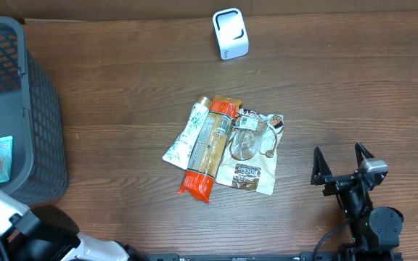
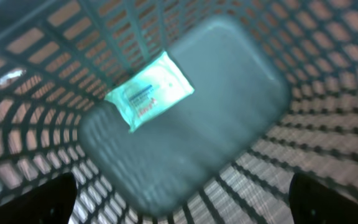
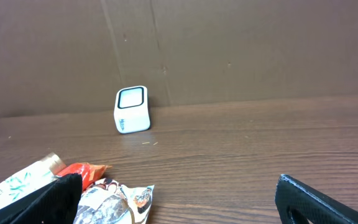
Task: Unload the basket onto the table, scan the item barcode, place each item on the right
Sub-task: 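Reach the left gripper into the basket and grasp the mint-green tissue packet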
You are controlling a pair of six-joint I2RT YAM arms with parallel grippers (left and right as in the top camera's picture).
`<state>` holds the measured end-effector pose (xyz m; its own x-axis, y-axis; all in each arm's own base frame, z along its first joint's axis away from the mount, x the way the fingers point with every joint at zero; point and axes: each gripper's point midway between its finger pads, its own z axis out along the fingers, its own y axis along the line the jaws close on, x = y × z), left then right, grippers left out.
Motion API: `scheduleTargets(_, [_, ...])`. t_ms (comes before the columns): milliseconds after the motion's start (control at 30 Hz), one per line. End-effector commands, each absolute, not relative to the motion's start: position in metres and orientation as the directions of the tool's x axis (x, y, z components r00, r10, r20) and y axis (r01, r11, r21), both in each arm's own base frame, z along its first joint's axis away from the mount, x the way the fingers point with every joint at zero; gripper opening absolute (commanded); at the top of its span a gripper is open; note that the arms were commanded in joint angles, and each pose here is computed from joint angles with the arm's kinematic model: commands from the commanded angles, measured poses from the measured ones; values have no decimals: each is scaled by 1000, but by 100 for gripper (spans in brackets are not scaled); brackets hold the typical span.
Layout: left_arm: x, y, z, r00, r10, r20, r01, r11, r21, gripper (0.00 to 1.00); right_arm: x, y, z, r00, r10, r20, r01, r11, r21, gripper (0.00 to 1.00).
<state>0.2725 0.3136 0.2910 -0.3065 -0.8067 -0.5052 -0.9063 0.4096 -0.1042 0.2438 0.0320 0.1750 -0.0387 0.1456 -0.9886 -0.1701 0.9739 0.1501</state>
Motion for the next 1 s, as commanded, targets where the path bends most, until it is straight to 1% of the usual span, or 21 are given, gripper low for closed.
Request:
scheduleTargets(0, [273,326,250,-378,-789,-484,-895,445,-25,100,244,34,173,-39,148,-988,-181,972,153,100])
scheduleTargets(67, [283,333,225,-450,-743,-495,-858,513,10,99,244,34,173,-39,148,-988,-181,972,153,100])
scheduleTargets(200, [291,343,189,-517,-686,-513,-816,576,52,100,244,34,173,-39,148,-988,-181,972,153,100])
scheduleTargets(300, [292,348,162,-593,-617,-517,-763,636,116,100,244,34,173,-39,148,-988,-181,972,153,100])
scheduleTargets(367, [285,353,147,-635,-581,-508,-741,645,188,100,244,34,173,-39,148,-988,-181,972,153,100])
scheduleTargets(433, [276,360,137,-659,-560,-502,-732,632,256,100,244,34,173,-39,148,-988,-181,972,153,100])
scheduleTargets(567, [276,363,122,-730,-476,-489,-660,677,326,100,244,34,173,-39,148,-988,-181,972,153,100])
scheduleTargets(733, [284,368,117,-743,-418,-523,-631,700,336,100,244,34,173,-39,148,-988,-181,972,153,100])
scheduleTargets(800, [289,369,111,-749,-403,-525,-615,719,325,98,244,34,173,-39,148,-988,-181,972,153,100])
scheduleTargets(867, [291,370,99,-768,-393,-506,-590,741,320,96,244,34,173,-39,148,-988,-181,972,153,100])
scheduleTargets(967, [285,372,72,-784,-421,-457,-584,750,311,96,244,34,173,-39,148,-988,-181,972,153,100])
